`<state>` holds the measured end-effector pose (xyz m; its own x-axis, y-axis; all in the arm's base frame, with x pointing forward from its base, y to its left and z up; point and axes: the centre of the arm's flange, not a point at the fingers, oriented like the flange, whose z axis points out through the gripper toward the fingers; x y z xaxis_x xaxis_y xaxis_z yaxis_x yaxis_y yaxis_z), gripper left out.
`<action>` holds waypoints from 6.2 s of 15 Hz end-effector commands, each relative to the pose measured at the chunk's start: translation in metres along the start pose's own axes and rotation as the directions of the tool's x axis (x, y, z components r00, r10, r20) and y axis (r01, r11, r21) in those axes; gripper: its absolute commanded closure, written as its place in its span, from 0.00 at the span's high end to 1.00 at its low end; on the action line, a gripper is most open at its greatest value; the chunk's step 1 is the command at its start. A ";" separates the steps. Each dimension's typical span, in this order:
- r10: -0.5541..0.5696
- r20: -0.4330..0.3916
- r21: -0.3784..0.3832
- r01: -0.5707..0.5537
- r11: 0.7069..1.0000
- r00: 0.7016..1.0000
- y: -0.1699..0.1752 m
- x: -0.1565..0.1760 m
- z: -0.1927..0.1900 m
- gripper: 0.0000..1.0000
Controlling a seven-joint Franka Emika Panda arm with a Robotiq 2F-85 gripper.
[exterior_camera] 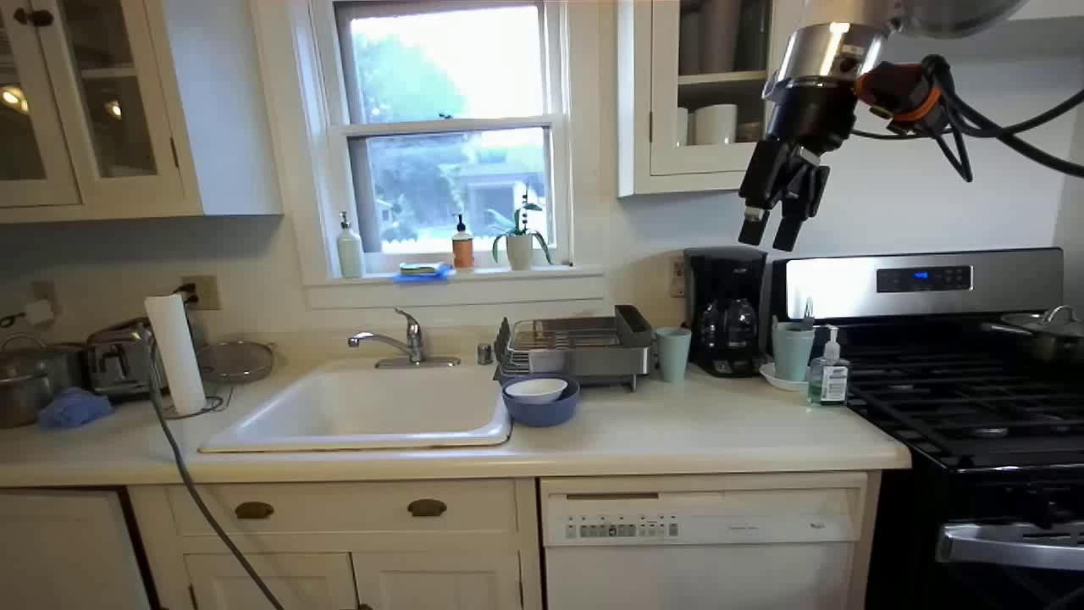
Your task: Press the button on the dishwasher
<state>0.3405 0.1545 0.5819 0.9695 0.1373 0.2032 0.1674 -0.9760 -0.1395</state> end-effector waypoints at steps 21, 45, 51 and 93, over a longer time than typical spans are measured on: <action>0.440 0.065 -0.038 -0.438 0.898 0.896 0.061 0.042 0.222 0.95; 0.598 0.022 -0.063 -0.596 0.801 0.801 0.058 -0.018 0.417 0.01; 0.585 0.050 -0.027 -0.584 0.811 0.810 0.058 -0.002 0.440 0.00; 0.636 -0.225 0.035 -0.647 0.762 0.738 0.143 0.048 0.565 0.00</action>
<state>0.5044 0.1139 0.0348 0.8017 -0.5425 0.2510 -0.4793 -0.8343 -0.2723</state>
